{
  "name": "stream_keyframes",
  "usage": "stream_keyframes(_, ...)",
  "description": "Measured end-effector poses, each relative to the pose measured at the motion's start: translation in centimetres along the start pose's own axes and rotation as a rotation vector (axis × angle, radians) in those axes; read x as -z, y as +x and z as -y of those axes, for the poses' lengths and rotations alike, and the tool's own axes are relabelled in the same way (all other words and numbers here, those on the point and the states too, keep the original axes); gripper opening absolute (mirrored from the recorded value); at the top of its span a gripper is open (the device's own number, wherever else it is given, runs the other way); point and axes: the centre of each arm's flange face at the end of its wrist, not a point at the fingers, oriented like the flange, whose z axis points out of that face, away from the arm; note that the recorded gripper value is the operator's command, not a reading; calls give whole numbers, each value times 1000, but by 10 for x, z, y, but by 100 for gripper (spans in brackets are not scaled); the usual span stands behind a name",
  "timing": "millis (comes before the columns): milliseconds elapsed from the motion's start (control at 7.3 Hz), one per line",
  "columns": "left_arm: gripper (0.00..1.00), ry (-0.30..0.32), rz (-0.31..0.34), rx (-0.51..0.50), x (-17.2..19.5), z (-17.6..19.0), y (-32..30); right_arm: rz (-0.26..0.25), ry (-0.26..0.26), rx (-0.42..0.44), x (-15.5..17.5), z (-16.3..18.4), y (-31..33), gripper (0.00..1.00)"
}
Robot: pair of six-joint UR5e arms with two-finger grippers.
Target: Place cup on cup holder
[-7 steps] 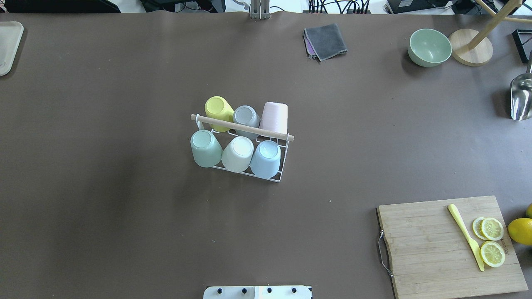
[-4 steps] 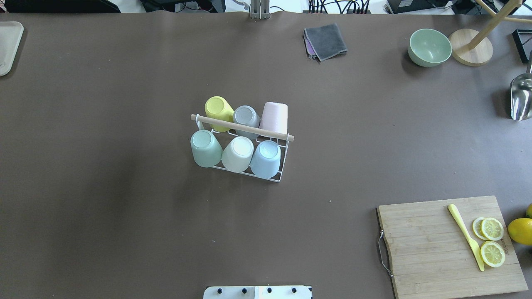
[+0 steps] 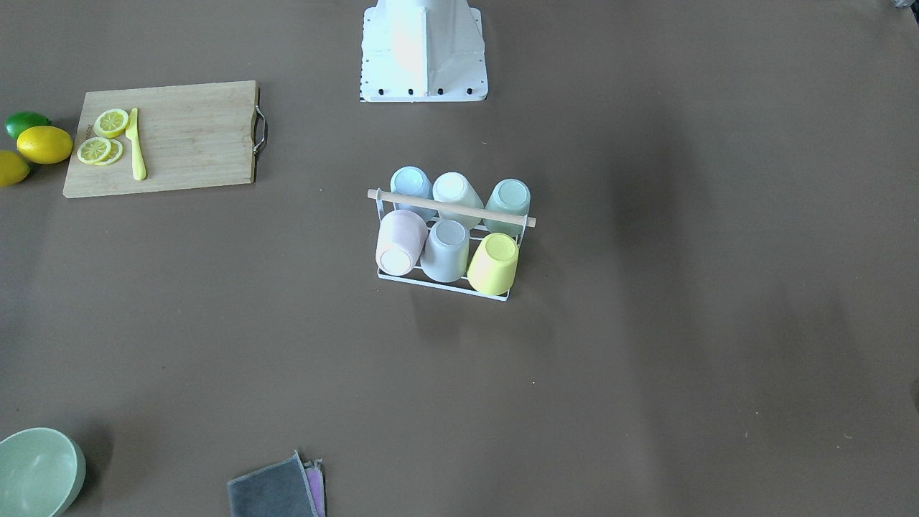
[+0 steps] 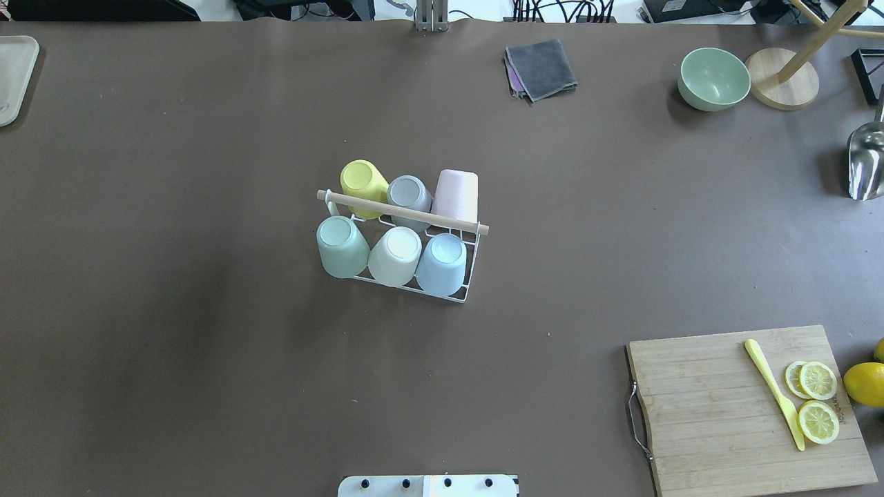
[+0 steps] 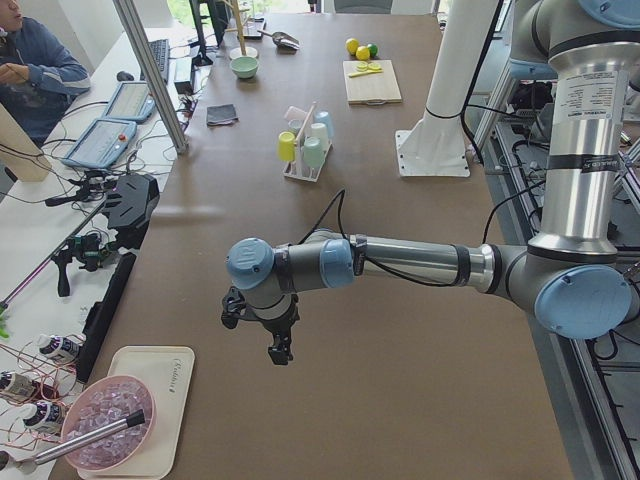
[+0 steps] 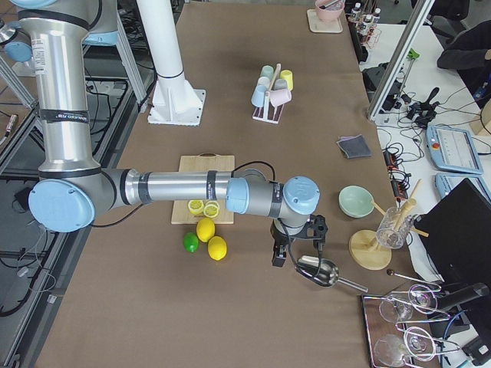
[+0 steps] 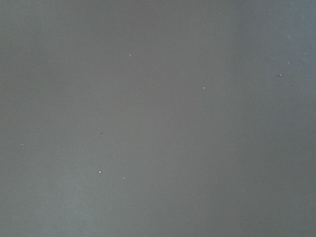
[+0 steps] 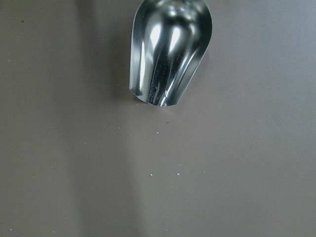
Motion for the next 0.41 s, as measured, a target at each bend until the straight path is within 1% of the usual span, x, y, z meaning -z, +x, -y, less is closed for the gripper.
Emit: stream_keyframes(411, 99, 11, 0, 5, 5, -2, -2, 0, 2, 2, 1, 0, -1, 100)
